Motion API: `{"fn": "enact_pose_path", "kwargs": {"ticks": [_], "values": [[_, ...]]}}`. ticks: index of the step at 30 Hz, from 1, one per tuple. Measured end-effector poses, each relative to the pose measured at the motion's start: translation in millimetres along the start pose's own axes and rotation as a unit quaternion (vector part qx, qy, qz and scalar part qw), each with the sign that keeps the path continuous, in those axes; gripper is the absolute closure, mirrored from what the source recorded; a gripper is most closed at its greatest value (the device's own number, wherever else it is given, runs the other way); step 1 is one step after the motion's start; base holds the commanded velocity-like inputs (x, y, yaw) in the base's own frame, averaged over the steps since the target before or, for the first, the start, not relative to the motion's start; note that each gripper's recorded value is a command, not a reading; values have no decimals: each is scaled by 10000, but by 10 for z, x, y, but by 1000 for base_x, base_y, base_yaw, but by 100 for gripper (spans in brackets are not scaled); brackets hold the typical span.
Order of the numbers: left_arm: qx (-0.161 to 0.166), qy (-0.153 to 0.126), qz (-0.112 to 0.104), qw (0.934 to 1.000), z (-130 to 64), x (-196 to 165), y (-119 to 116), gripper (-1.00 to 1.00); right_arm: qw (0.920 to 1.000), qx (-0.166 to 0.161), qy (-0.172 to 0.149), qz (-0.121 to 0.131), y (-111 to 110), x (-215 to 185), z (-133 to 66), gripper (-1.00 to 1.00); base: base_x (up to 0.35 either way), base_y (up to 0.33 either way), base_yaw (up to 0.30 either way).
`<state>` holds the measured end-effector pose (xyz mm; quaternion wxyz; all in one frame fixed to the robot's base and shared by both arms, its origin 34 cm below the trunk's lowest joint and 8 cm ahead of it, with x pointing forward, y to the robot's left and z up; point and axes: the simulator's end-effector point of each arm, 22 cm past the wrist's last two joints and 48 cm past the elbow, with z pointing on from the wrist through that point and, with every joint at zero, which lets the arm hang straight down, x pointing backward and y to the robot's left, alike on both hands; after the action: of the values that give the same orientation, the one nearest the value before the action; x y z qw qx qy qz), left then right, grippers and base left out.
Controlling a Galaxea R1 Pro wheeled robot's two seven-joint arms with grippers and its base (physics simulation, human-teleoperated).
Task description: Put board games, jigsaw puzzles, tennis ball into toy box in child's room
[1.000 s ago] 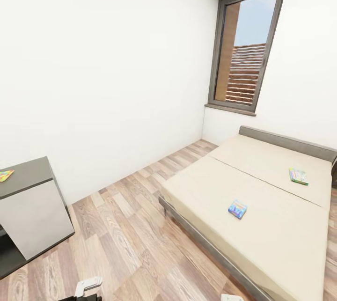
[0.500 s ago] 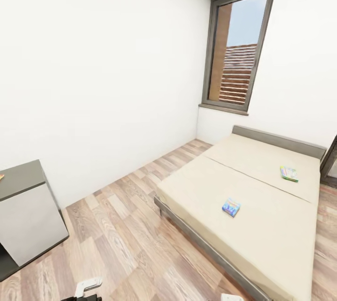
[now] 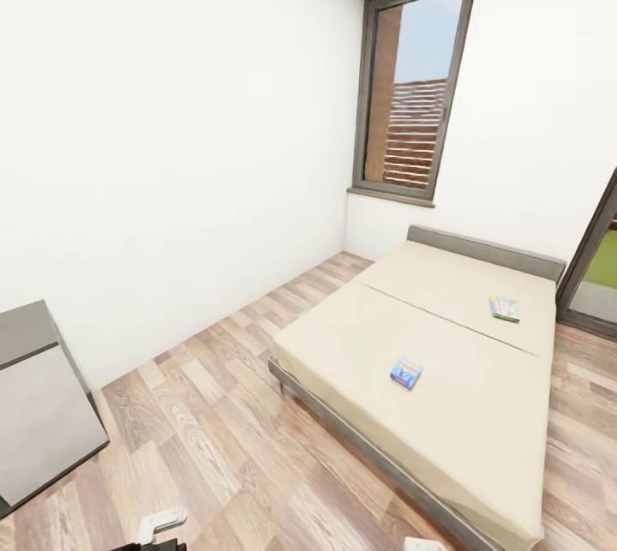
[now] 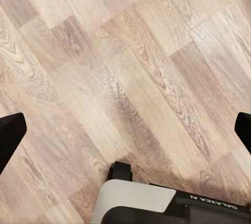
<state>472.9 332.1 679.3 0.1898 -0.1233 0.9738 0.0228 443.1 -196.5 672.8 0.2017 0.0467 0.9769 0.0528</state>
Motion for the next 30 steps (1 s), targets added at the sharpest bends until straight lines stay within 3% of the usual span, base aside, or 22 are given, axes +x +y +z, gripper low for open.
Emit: {"fn": "enact_pose_path", "kwargs": {"ticks": [8, 11, 15, 18, 22, 30], "values": [[131, 105, -29, 9999, -72, -5, -51, -100, 9999, -39, -118, 24, 26, -146, -81, -100, 0, 0, -5], [407, 364, -34, 9985, -147, -128, -196, -100, 9994, -77, -327, 26, 61, -446, -162, -100, 0, 0, 0], [1017, 549, -26, 9933, -462, -769, -547, -100, 9986, -167, -494, 47, 132, -912, -354, -100, 0, 0, 0], [1287, 477, 32, 9905, -702, -1123, -704, -100, 9976, -242, -641, 105, 179, -1199, -514, -100, 0, 0, 0], [1366, 256, 94, 9902, -746, -1271, -880, -100, 9962, -338, -795, 129, 318, -1350, -525, -100, 0, 0, 0], [1408, 39, 135, 9899, -769, -1380, -952, -100, 9941, -323, -1025, 117, 301, -1530, -558, -100, 0, 0, 0]]}}
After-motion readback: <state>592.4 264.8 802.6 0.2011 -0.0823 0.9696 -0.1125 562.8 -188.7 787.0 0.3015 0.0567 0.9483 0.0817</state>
